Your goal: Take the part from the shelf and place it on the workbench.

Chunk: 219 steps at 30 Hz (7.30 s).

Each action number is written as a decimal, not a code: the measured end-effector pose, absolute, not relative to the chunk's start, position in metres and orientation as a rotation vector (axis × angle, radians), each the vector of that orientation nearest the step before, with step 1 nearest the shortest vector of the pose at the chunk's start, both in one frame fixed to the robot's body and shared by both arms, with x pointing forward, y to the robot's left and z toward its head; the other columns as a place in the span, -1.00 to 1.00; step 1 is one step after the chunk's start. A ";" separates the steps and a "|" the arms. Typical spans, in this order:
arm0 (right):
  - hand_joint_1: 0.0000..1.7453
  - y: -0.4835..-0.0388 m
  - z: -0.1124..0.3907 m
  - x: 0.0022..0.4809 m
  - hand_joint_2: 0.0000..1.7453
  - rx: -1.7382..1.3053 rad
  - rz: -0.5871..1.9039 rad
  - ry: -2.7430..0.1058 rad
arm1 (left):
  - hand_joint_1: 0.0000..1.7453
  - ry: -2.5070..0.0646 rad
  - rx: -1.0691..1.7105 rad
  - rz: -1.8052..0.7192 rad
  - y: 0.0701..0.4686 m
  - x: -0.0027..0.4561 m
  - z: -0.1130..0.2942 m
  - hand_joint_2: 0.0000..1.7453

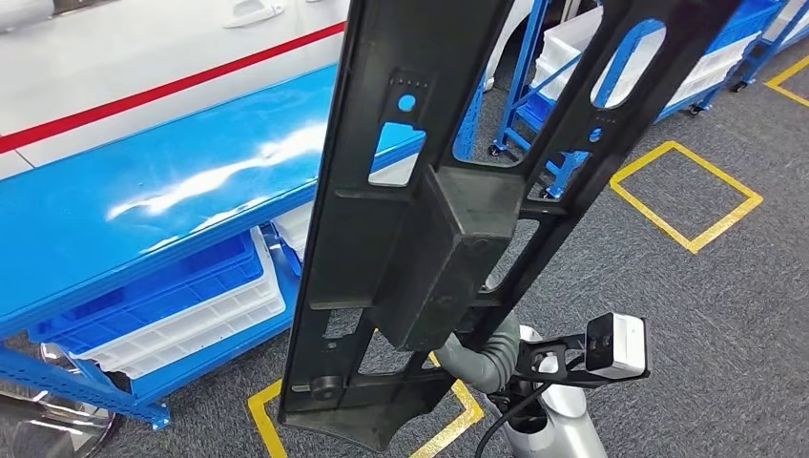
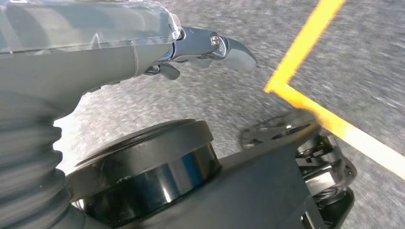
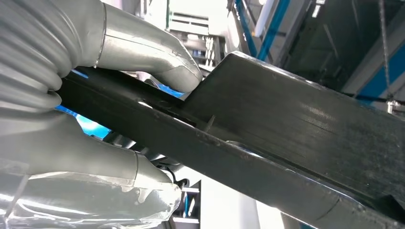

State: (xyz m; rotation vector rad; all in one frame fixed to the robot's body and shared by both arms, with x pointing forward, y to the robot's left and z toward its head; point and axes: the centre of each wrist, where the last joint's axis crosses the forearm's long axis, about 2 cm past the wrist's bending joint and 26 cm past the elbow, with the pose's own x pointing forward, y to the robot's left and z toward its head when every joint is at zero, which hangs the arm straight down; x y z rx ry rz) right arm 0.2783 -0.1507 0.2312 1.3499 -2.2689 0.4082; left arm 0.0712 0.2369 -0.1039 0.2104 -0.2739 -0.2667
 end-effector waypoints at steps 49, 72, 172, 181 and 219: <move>1.00 -0.162 0.262 0.278 1.00 1.217 0.408 -2.444 | -1.00 -0.261 0.214 -0.299 0.249 0.079 -0.104 1.00; 1.00 -0.170 0.263 0.267 1.00 1.053 0.311 -2.556 | -1.00 -0.227 0.394 -0.316 0.268 0.083 -0.103 1.00; 1.00 -0.183 0.233 0.269 1.00 0.966 0.220 -2.559 | -1.00 -0.217 0.289 -0.388 0.282 0.096 -0.102 1.00; 1.00 -0.185 0.233 0.273 1.00 0.888 0.192 -2.547 | -1.00 -0.229 0.275 -0.386 0.277 0.108 -0.099 1.00; 1.00 -0.165 0.250 0.269 1.00 0.915 0.370 -2.553 | -1.00 -0.242 0.253 -0.414 0.270 0.106 -0.100 1.00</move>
